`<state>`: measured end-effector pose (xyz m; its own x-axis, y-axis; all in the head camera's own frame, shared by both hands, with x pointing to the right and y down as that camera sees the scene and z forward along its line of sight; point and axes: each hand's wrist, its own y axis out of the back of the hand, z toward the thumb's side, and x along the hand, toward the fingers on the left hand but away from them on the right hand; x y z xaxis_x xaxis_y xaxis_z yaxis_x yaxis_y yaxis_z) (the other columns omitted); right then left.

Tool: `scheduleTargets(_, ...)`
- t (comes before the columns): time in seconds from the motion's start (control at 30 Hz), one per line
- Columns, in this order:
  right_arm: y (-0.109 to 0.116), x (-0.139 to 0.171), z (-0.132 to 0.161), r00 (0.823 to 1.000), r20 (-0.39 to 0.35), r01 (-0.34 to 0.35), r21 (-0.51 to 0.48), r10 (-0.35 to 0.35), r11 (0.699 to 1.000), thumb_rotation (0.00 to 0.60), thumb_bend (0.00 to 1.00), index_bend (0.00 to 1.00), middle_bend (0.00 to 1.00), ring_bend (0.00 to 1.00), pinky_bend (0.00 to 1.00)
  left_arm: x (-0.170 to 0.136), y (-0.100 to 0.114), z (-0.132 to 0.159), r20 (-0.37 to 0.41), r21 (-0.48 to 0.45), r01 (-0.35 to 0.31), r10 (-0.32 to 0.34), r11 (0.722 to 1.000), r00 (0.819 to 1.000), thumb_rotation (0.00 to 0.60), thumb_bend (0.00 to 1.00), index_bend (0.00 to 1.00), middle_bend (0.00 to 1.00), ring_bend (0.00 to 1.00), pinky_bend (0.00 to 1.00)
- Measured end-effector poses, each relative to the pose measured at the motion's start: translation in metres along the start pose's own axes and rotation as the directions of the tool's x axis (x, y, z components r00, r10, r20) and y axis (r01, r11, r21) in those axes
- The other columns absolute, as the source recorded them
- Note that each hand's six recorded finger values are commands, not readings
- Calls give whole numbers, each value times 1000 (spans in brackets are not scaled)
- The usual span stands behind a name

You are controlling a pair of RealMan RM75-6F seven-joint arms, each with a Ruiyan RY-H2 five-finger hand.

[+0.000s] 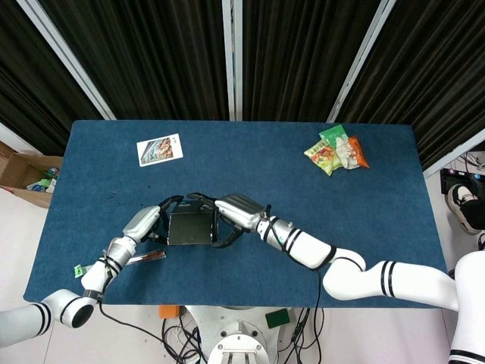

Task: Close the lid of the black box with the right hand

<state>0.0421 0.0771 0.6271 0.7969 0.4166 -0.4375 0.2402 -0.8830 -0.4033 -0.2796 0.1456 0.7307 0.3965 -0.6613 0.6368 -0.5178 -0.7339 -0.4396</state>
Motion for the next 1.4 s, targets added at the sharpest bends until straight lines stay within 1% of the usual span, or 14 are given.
scheduleTargets(0.17, 4, -6, 4, 1000, 11, 10, -23, -9, 1000, 600, 153, 31, 279, 812, 1000, -6, 4, 1, -3, 5, -24, 24, 1000, 1000, 478, 14, 89, 108, 607, 844)
scheduleTargets(0.37, 6, -22, 15, 999, 38, -27, -87, 30, 996, 600, 152, 11, 317, 816, 1000, -13, 4, 3, 0, 13, -29, 29, 999, 1000, 478, 15, 89, 108, 607, 844)
scheduleTargets(0.47, 9, -29, 18, 998, 52, -26, -75, 30, 997, 600, 151, 8, 338, 828, 1000, -13, 7, 3, 2, 27, -40, 40, 999, 999, 477, 14, 89, 108, 608, 846)
scheduleTargets(0.6, 6, -39, 19, 997, 70, -21, 24, 19, 1000, 600, 149, 27, 339, 830, 1000, -14, 12, 2, 0, 69, -64, 64, 996, 998, 479, 13, 89, 108, 609, 846)
scheduleTargets(0.7, 1, -47, 18, 995, 101, -12, 114, 0, 993, 600, 141, 51, 339, 832, 1000, -15, 16, 0, -10, 93, -83, 84, 992, 996, 474, 9, 89, 108, 609, 846)
scheduleTargets(0.8, -7, -53, 16, 991, 133, -1, 214, -28, 977, 600, 132, 64, 334, 832, 1000, -17, 18, -3, -22, 85, -97, 99, 992, 995, 467, 9, 89, 108, 609, 850)
scheduleTargets(0.93, -22, -57, 12, 983, 167, 12, 347, -75, 938, 600, 122, 80, 330, 834, 1000, -19, 21, -6, -27, 79, -110, 113, 991, 993, 461, 8, 89, 108, 609, 852)
scheduleTargets(1.03, -36, -57, 7, 980, 178, 13, 409, -94, 912, 600, 119, 95, 330, 834, 1000, -20, 25, -9, -32, 78, -128, 131, 989, 991, 460, 8, 89, 108, 609, 852)
scheduleTargets(1.1, -40, -56, 4, 980, 174, 16, 435, -101, 900, 600, 119, 106, 330, 836, 1000, -20, 28, -11, -36, 76, -138, 141, 987, 989, 458, 8, 89, 108, 609, 852)
scheduleTargets(1.23, -49, -56, 1, 982, 142, 38, 490, -123, 871, 600, 118, 132, 335, 839, 1000, -18, 30, -15, -46, 80, -144, 148, 986, 988, 459, 8, 89, 108, 609, 853)
scheduleTargets(1.4, -56, -57, -1, 984, 90, 81, 545, -154, 835, 600, 162, 207, 380, 848, 1000, -17, 29, -20, -57, 73, -140, 144, 987, 988, 459, 9, 89, 108, 609, 853)
